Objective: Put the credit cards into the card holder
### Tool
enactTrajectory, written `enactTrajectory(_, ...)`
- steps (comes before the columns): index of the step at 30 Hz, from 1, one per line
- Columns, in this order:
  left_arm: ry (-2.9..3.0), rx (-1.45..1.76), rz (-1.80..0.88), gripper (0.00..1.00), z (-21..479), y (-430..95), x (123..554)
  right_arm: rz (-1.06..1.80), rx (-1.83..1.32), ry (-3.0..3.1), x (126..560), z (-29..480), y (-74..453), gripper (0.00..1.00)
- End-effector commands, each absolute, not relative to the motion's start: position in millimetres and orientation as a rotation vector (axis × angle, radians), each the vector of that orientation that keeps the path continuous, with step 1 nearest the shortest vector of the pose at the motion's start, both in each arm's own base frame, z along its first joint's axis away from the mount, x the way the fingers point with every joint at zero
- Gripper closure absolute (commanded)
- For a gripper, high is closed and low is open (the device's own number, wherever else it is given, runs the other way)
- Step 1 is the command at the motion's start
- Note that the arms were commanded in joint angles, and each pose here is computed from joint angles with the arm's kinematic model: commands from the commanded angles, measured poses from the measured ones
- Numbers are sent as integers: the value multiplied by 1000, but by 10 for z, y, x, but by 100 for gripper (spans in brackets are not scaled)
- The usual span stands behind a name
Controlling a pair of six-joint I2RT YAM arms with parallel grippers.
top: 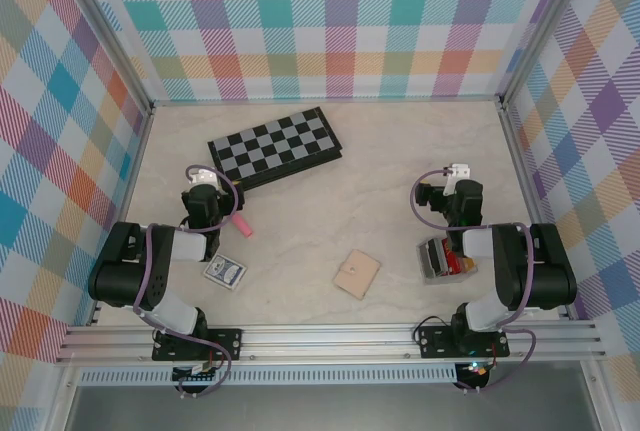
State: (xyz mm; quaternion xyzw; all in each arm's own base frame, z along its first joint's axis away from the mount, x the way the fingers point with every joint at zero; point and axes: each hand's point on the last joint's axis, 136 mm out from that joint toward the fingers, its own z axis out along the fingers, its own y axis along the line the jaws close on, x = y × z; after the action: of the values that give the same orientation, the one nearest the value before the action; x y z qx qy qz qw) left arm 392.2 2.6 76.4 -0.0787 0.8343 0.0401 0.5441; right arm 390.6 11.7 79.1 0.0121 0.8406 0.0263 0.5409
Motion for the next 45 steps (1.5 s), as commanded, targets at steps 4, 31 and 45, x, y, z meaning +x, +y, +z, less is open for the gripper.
enactTrajectory(4,1955,-193,89,0,819,55,3942,76,40,1961,3972,908,121,0)
enactTrajectory(31,1856,-318,51,0,1447,203,3647,10,169,2035,3910,1146,-57,0)
enactTrajectory(45,1790,-770,-244,0,2295,259,3045,411,490,2365,3216,1951,323,0)
